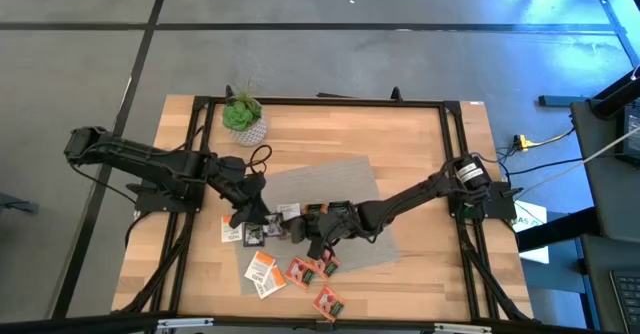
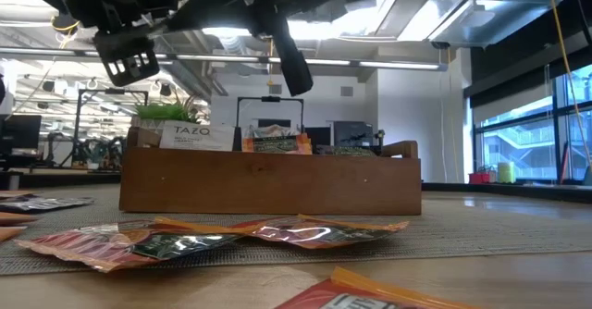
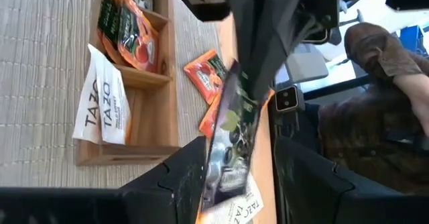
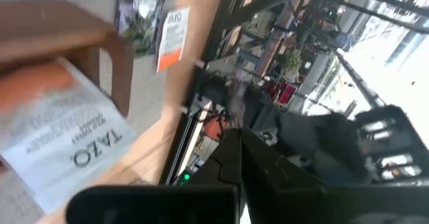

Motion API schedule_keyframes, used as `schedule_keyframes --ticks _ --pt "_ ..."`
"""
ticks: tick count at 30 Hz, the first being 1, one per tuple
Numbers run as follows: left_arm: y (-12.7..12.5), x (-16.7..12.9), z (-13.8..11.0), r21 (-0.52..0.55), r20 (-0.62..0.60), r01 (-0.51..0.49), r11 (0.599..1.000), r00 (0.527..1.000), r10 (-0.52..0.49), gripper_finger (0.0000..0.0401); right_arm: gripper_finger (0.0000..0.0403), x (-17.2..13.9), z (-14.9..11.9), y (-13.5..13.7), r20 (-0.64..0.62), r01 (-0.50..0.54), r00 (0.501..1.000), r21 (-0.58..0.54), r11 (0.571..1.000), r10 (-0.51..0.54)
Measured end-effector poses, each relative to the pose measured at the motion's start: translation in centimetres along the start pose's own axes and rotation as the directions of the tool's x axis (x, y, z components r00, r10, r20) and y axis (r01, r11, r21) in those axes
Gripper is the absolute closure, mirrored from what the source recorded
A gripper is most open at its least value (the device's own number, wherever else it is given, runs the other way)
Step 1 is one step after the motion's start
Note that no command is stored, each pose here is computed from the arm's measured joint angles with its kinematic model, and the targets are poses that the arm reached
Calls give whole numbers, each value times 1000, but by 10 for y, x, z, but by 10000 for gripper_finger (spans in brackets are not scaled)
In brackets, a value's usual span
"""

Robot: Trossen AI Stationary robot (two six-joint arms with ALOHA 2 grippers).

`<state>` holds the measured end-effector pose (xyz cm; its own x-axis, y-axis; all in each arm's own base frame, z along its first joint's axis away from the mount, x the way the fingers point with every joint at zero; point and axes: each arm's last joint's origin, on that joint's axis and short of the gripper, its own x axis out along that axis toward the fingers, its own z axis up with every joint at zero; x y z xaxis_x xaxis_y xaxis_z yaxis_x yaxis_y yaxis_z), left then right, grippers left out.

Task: Pick & Place Tea
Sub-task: Put the purple tea bag into the right section of the wooden organizer

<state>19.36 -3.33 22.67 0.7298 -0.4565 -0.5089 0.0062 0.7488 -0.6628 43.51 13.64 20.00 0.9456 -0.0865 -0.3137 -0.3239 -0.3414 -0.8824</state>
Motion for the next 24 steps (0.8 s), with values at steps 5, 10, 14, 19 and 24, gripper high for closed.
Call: schedule_keyframes --ticks 5,10,14,19,24 --pt "-1 1 -3 2 -21 3 1000 1000 -3 245 398 2 -6 2 -18 -6 1000 5 1000 6" --pt "-1 1 -3 3 -21 3 1000 1000 -2 285 398 3 -8 2 -21 -6 1000 8 1000 7" --pt "-1 1 -3 3 -22 2 1000 1000 -2 324 398 3 -8 2 -19 -6 1000 8 1000 6" --pt "-1 1 -3 5 -20 0 1000 1000 0 368 395 3 -8 3 -32 -17 999 15 1000 18" --pt "-1 1 -3 28 -21 -1 1000 1000 1 388 349 3 -8 4 -36 -25 999 55 998 27"
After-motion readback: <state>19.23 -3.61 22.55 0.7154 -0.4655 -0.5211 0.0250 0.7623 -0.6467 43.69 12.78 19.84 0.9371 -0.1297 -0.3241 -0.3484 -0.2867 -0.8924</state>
